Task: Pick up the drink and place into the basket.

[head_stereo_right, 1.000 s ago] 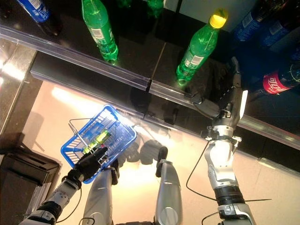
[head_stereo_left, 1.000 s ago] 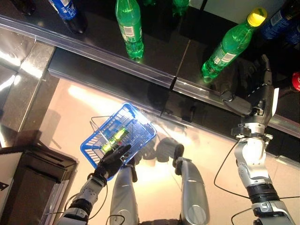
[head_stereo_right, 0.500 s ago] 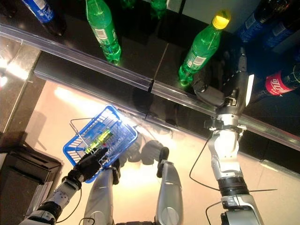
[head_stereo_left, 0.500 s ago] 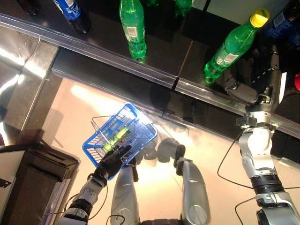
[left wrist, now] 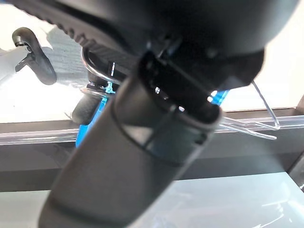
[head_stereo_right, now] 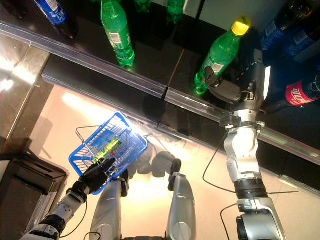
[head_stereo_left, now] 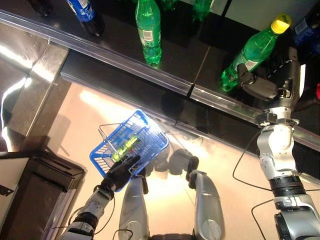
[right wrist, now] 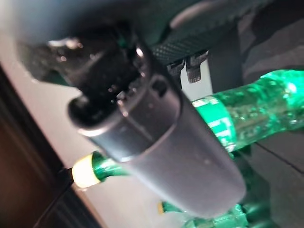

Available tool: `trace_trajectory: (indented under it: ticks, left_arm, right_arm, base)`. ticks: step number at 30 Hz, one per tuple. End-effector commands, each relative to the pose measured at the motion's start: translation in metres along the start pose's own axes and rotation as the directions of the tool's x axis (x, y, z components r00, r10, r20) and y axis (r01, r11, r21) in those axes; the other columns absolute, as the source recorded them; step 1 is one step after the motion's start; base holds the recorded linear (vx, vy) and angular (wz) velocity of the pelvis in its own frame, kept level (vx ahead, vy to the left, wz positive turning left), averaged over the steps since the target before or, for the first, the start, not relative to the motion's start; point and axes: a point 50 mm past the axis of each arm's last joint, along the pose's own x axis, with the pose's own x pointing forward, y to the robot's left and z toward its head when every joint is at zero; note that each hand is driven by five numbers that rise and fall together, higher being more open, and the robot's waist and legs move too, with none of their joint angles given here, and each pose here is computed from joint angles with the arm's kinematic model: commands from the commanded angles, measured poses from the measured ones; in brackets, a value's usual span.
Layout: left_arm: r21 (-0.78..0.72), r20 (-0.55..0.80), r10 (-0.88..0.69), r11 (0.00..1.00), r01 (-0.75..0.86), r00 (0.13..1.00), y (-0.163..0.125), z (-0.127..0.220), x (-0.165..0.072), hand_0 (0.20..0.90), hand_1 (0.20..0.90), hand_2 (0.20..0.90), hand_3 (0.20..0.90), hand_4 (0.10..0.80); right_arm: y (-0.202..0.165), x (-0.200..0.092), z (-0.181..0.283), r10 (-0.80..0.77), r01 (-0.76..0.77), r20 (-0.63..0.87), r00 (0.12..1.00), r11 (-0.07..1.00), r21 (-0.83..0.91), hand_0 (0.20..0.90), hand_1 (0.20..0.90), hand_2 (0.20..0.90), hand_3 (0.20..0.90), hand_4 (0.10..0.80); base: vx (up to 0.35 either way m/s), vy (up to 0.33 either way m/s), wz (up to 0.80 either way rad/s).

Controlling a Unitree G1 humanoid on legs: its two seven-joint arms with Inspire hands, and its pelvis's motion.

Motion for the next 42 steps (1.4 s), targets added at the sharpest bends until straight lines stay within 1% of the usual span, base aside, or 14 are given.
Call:
trace_trajectory:
  ticks: [1, 15, 22, 23, 24, 25, 26, 42]
  left_arm:
    - [-0.013, -0.084, -0.150, 0.989, 0.149, 0.985, -0.005, -0.027, -0.010, 0.300, 0.300, 0.300, 0.200, 0.100]
    - [0.000, -0.113, -0.155, 0.988, 0.156, 0.981, -0.005, -0.026, -0.010, 0.300, 0.300, 0.300, 0.200, 0.100]
    - [0.008, -0.123, -0.158, 0.987, 0.160, 0.980, -0.005, -0.024, -0.009, 0.300, 0.300, 0.300, 0.200, 0.100]
    - [0.009, -0.126, -0.157, 0.987, 0.159, 0.980, -0.005, -0.024, -0.009, 0.300, 0.300, 0.300, 0.200, 0.100]
    - [0.011, -0.127, -0.157, 0.987, 0.160, 0.979, -0.005, -0.024, -0.009, 0.300, 0.300, 0.300, 0.200, 0.100]
    - [0.011, -0.128, -0.159, 0.987, 0.162, 0.979, -0.005, -0.024, -0.009, 0.300, 0.300, 0.300, 0.200, 0.100]
    - [0.011, -0.128, -0.161, 0.986, 0.164, 0.979, -0.005, -0.025, -0.009, 0.300, 0.300, 0.300, 0.200, 0.100]
    - [0.016, -0.129, -0.170, 0.985, 0.173, 0.977, -0.007, -0.022, -0.007, 0.300, 0.300, 0.300, 0.200, 0.100]
  right_arm:
    - [-0.007, 0.035, 0.059, 0.039, -0.039, 0.247, 0.968, 0.999, -0.003, 0.900, 0.900, 0.900, 0.900, 0.800]
    - [-0.010, 0.065, 0.060, 0.050, -0.045, 0.156, 0.986, 0.998, -0.036, 0.900, 0.900, 0.900, 0.900, 0.800]
    - [-0.007, 0.072, 0.055, 0.075, -0.070, 0.104, 0.992, 0.996, -0.050, 0.900, 0.900, 0.900, 0.900, 0.800]
    - [-0.007, 0.073, 0.054, 0.082, -0.077, 0.094, 0.992, 0.995, -0.056, 0.709, 0.709, 0.709, 0.678, 0.578]
    - [-0.006, 0.074, 0.053, 0.084, -0.078, 0.088, 0.993, 0.995, -0.062, 0.319, 0.319, 0.319, 0.222, 0.122]
    - [-0.006, 0.075, 0.052, 0.086, -0.081, 0.077, 0.993, 0.995, -0.063, 0.319, 0.319, 0.319, 0.222, 0.122]
    - [-0.004, 0.075, 0.050, 0.087, -0.082, 0.072, 0.994, 0.995, -0.063, 0.300, 0.300, 0.300, 0.200, 0.100]
    - [0.005, 0.079, 0.052, 0.105, -0.100, 0.089, 0.991, 0.993, -0.065, 0.300, 0.300, 0.300, 0.200, 0.100]
  base:
    - [0.000, 0.000, 0.00]
    - [-0.001, -0.001, 0.01]
    - [0.004, -0.007, 0.07]
    - [0.075, -0.010, 0.03]
    - [0.074, -0.009, 0.02]
    - [0.000, 0.000, 0.00]
    - [0.000, 0.000, 0.00]
    - [-0.002, 0.001, 0.00]
